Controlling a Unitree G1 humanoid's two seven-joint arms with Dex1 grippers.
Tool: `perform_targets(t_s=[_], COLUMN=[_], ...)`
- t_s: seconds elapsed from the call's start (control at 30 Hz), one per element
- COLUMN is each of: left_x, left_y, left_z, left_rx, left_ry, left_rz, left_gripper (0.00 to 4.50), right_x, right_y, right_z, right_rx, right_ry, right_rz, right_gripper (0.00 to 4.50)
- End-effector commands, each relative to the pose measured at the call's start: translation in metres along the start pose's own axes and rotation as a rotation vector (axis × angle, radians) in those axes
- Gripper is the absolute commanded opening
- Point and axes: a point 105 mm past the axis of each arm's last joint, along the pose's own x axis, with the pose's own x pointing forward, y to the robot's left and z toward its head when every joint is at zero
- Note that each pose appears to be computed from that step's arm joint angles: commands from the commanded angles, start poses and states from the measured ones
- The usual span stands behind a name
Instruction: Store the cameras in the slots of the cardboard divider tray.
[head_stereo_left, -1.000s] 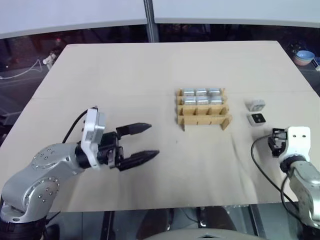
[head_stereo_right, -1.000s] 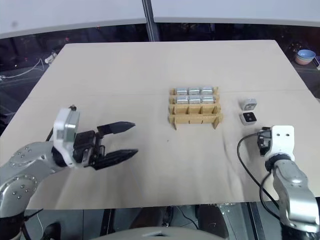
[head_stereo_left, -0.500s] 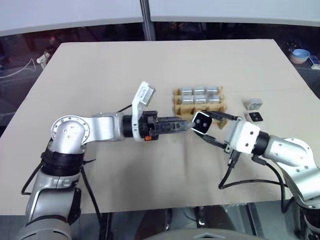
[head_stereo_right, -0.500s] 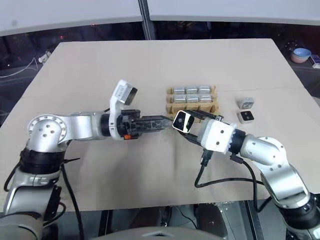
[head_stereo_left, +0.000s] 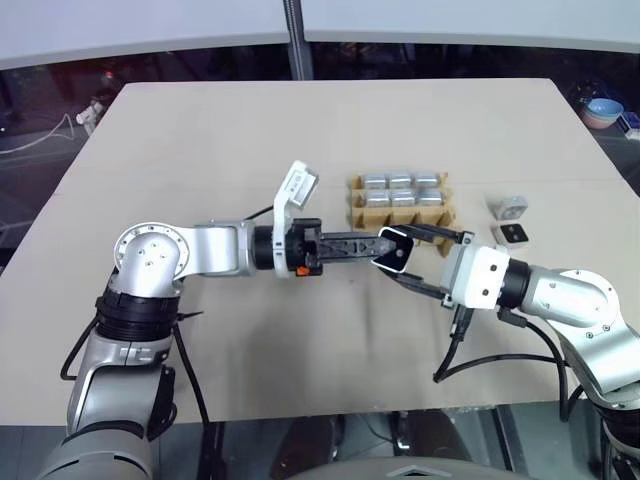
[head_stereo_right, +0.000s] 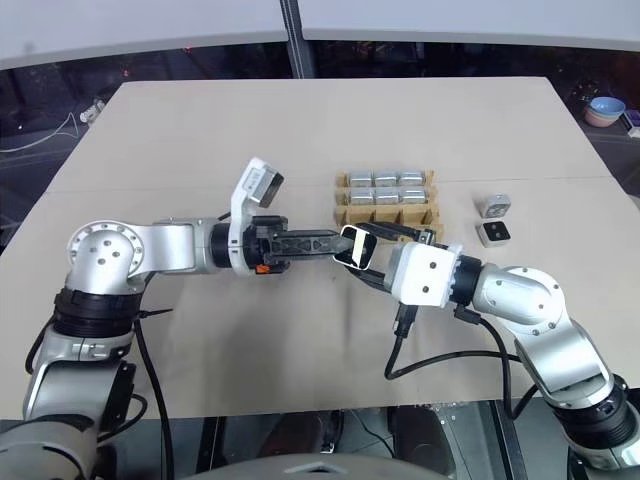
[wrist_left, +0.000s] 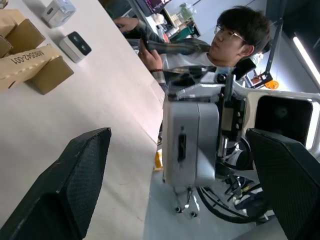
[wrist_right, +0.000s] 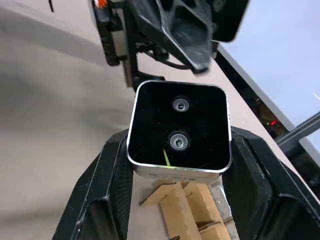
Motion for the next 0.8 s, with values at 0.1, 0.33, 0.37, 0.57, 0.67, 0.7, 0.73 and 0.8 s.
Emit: perform_targets(t_s=[0.1,0.33,0.37,0.57,0.67,0.7,0.73,0.8], left_x=[0.003,0.007,0.007,0.001,-0.006,-0.008,-0.009,-0.004], left_y=[-0.005,-0.006,-0.007,0.002,0.022,0.029,0.033,0.05], left_z=[0.002,0.002,0.003,0.025,0.036,0.038,0.039,0.047], left_rx=[0.017,0.039,0.047,0.241,0.449,0.505,0.542,0.68], left_ry=[0.011,0.032,0.037,-0.058,-0.034,-0.006,0.006,0.042], left_rz=[-0.03,-0.043,-0.049,0.0,0.034,0.044,0.044,0.059], left_gripper=[2.68,0.72,0.72,0.72,0.72,0.72,0.72,0.72], right_x=[0.001,0.006,0.006,-0.019,-0.048,-0.054,-0.056,-0.068], right_y=[0.0,0.003,0.002,-0.012,-0.007,-0.005,-0.004,0.003], right_z=[0.019,0.022,0.023,0.009,0.004,0.003,0.002,0.004], right_rx=[-0.06,-0.018,-0.025,0.096,0.273,0.292,0.303,0.336], right_ry=[-0.06,-0.075,-0.07,0.008,0.005,0.016,0.024,0.038], right_rz=[0.003,0.017,0.006,-0.206,-0.289,-0.301,-0.306,-0.313], right_gripper=[1.95,4.46,4.5,4.5,4.5,4.5,4.5,4.5])
